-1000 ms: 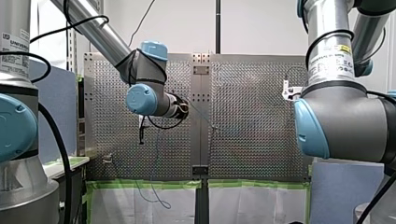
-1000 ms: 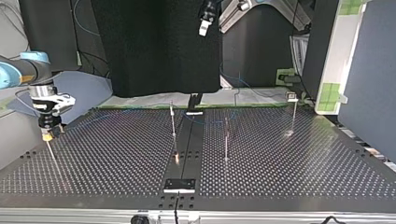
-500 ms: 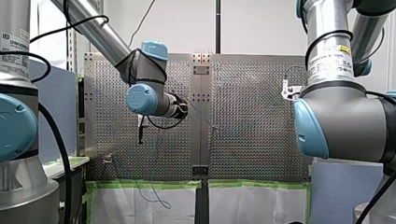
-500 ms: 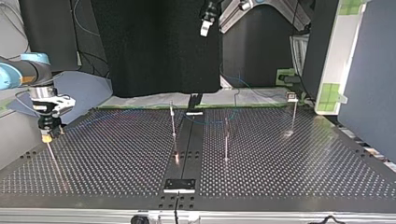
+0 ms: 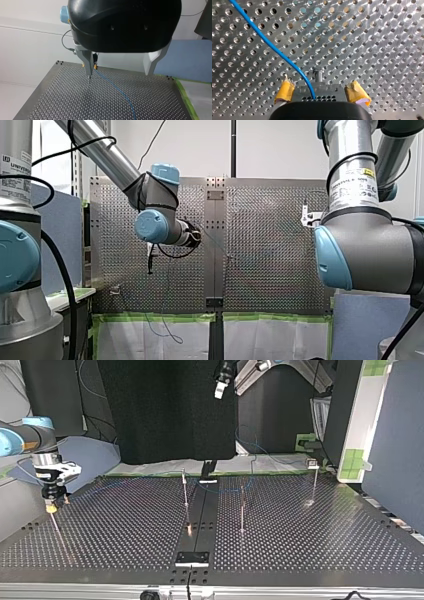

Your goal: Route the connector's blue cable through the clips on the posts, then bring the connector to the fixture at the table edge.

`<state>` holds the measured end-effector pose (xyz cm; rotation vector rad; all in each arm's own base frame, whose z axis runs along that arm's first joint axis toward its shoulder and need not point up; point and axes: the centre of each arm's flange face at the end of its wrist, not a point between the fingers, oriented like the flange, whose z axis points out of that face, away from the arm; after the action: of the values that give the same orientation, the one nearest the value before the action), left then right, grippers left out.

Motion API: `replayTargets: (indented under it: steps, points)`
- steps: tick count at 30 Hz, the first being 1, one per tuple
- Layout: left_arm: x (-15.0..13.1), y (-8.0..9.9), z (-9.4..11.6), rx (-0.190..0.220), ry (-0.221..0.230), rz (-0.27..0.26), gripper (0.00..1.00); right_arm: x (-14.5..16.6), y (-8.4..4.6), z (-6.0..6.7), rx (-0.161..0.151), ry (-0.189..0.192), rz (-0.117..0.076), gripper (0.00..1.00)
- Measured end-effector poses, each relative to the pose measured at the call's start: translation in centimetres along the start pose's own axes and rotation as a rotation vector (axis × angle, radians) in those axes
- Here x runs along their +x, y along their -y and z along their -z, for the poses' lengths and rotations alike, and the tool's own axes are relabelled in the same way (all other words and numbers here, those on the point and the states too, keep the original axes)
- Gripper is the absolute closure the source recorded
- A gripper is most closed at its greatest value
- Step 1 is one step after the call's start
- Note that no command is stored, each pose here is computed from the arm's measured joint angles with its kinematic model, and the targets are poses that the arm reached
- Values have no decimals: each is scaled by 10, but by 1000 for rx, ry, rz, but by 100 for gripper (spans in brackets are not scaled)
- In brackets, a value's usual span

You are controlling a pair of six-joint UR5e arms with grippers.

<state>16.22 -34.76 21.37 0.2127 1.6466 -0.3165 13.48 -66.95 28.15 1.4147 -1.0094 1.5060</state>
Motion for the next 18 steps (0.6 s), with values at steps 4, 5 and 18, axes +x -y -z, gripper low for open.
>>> replayTargets:
  steps: [4,5,18]
  points:
    - [0,0,0,0,0,0,0,0,0,1,0,4,0,0]
    - [0,0,0,0,0,0,0,0,0,1,0,4,0,0]
    - [0,0,4,-17,-2,-3,0,0,1,3,-3,21,0,0]
